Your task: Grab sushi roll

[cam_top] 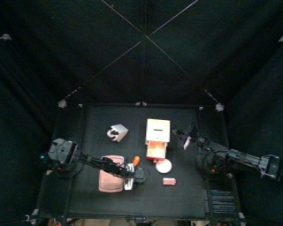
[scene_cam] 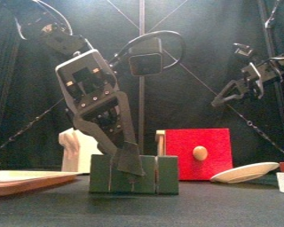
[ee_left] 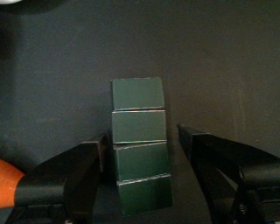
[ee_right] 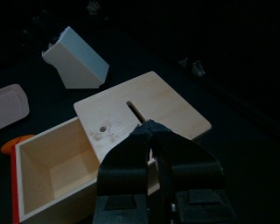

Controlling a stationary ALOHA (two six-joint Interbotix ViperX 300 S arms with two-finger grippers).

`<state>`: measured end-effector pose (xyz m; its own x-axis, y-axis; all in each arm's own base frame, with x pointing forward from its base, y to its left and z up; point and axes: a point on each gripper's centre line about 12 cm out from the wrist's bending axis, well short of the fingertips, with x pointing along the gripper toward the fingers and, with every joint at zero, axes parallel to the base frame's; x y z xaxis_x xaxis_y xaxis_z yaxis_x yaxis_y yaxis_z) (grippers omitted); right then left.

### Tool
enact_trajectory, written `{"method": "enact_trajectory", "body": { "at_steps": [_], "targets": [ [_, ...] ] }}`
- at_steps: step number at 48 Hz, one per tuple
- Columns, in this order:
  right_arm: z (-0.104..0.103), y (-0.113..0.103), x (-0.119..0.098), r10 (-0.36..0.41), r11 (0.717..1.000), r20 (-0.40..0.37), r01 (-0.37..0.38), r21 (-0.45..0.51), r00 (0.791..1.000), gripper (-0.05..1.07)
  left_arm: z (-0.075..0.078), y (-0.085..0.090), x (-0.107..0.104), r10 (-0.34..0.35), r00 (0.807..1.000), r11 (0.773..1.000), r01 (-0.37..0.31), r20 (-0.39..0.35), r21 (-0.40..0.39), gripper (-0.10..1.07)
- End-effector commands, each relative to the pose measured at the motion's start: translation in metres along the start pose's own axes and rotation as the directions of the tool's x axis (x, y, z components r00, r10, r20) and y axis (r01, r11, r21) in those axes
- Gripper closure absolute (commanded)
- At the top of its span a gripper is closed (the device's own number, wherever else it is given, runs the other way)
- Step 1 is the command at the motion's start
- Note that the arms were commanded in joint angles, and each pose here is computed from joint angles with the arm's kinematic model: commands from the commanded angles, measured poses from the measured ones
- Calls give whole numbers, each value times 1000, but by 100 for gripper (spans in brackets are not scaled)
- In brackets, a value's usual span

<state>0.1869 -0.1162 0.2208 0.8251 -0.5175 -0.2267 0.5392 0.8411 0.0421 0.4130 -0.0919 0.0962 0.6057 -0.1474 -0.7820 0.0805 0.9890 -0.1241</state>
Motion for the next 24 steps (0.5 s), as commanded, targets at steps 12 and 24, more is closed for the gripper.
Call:
{"method": "enact_trajectory", "body": {
  "at_steps": [12,24],
  "targets": [
    [4,-1,1,-3,1000,12,3,1,1000,101,15,-1,-5,-2,999,1000,1,38,18,11],
    [4,-1,1,-4,1000,14,4,1,1000,101,17,-1,-8,-3,1000,1000,3,26,16,25]
  ]
}}
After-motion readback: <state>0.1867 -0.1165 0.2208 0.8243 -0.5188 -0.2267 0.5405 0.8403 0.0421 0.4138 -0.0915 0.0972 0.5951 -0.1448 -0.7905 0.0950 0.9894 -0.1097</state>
